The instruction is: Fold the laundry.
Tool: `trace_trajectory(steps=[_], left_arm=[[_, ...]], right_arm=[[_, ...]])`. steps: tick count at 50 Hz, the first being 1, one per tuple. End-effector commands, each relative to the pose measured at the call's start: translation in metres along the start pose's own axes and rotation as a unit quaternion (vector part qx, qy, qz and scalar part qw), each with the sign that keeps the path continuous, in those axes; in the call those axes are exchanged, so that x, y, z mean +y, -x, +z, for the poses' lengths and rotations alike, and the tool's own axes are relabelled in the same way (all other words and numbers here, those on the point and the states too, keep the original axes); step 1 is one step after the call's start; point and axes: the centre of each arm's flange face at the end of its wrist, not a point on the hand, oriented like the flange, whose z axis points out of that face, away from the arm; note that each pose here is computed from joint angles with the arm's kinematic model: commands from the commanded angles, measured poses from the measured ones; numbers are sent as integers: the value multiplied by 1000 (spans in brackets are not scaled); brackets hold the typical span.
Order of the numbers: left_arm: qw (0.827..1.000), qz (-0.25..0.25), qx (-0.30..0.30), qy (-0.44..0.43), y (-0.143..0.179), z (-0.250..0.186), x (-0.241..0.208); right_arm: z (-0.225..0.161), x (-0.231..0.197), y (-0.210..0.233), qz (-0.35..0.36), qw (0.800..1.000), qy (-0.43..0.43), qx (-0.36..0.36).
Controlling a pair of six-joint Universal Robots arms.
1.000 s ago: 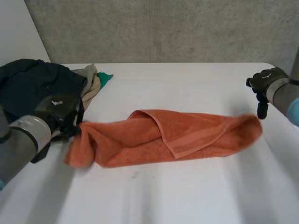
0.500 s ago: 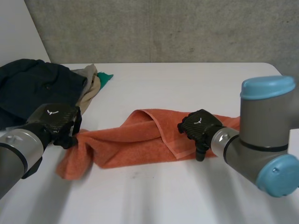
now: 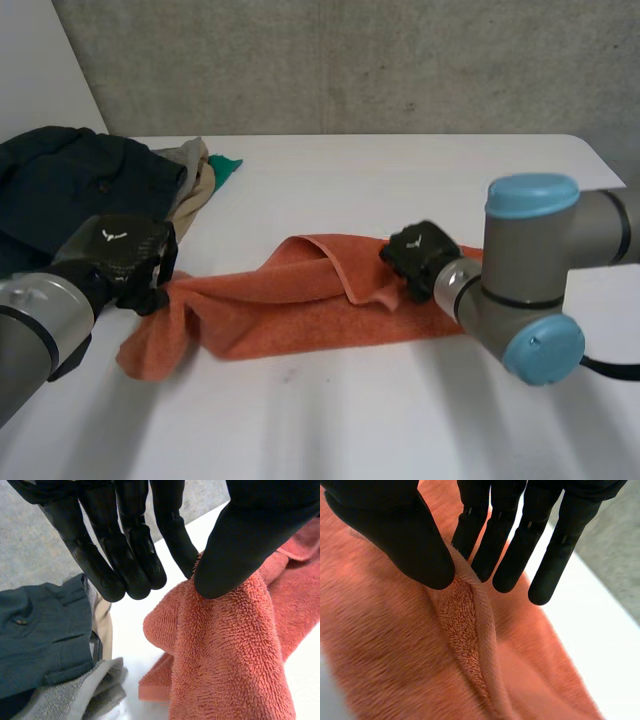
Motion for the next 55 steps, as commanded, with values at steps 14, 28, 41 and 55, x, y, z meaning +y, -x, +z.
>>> trace_trajectory(steps=[14,28,41,55], left_arm=[[995,74,53,-47,-15,9,-16],[999,2,34,-10,-27,108,-19],[990,-33,115,78,-43,118,6],[996,-80,-36,19,10,92,-43]], right_arm=[[-149,-184,-93,68,959,-268,65],[-222,-222,-123,126,917,-370,83],[-204,-201,-160,150,919,-340,131],[-164,-177,-158,153,935,-289,136]])
